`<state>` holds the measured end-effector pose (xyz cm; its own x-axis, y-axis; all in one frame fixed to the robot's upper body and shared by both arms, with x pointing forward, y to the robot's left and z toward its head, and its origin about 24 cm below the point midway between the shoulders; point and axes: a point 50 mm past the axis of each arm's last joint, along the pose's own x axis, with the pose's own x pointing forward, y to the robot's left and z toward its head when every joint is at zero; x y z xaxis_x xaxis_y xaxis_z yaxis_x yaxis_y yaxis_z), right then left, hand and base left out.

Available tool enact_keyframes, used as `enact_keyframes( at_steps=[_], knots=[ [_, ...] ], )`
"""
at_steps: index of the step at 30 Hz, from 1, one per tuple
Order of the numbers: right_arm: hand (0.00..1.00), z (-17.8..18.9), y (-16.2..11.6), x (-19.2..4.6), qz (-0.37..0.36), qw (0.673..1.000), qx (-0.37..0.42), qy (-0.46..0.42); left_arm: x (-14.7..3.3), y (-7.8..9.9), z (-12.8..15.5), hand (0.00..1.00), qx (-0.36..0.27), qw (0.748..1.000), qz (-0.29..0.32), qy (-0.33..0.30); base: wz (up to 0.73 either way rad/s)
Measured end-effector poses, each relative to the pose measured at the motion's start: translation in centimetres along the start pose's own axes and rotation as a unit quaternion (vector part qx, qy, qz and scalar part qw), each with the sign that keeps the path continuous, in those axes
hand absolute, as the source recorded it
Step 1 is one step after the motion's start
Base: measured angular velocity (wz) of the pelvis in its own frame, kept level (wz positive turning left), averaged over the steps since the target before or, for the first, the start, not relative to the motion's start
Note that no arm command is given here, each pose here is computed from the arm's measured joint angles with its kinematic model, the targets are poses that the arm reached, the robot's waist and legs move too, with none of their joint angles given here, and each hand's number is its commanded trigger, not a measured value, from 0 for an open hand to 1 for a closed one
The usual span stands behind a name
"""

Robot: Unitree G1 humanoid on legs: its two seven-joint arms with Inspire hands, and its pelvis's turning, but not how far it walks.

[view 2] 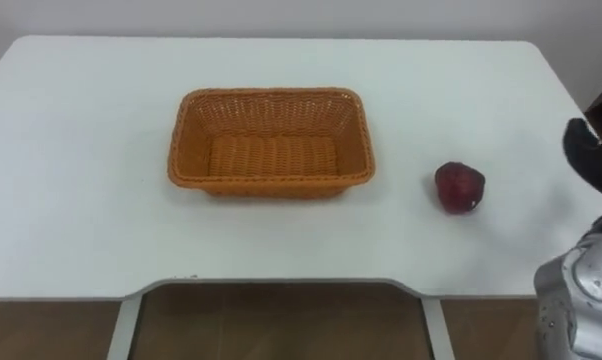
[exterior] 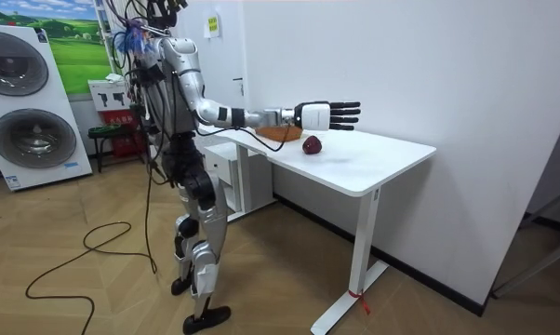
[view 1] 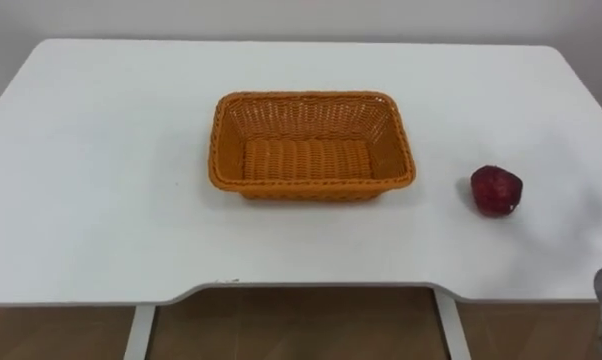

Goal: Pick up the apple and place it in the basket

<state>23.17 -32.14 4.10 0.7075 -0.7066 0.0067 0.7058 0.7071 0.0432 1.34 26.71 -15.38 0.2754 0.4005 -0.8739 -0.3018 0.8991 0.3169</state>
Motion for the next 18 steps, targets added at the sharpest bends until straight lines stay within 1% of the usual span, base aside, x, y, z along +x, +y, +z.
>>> enact_keyframes(
  at_steps=[3,6,10,12,15,18],
  knots=[
    [0.0,-1.8,0.3,-0.2,0.052,0.997,-0.049,0.041,0.0,0.0,0.0,0.0,0.006,1.0,-0.003,0.0,0.04],
    [0.0,-3.2,0.5,-0.6,0.085,0.991,-0.076,0.071,0.0,0.0,-0.5,0.0,0.008,1.0,-0.002,0.012,0.0],
    [0.0,-3.7,0.5,-0.8,0.111,0.986,-0.099,0.077,-0.1,0.1,-0.7,0.0,0.009,1.0,-0.002,0.017,0.0],
    [0.0,-3.9,1.0,-1.0,0.136,0.979,-0.132,0.069,-0.1,0.1,-0.8,0.0,0.011,1.0,-0.002,0.018,0.0],
    [0.0,-4.1,1.7,-1.4,0.167,0.971,-0.16,0.065,-0.1,0.1,-0.7,0.0,0.017,1.0,-0.003,0.017,0.0],
    [0.0,-4.4,2.0,-1.6,0.186,0.965,-0.17,0.068,-0.1,0.1,-0.8,0.0,0.019,1.0,-0.003,0.018,0.0]
  ],
)
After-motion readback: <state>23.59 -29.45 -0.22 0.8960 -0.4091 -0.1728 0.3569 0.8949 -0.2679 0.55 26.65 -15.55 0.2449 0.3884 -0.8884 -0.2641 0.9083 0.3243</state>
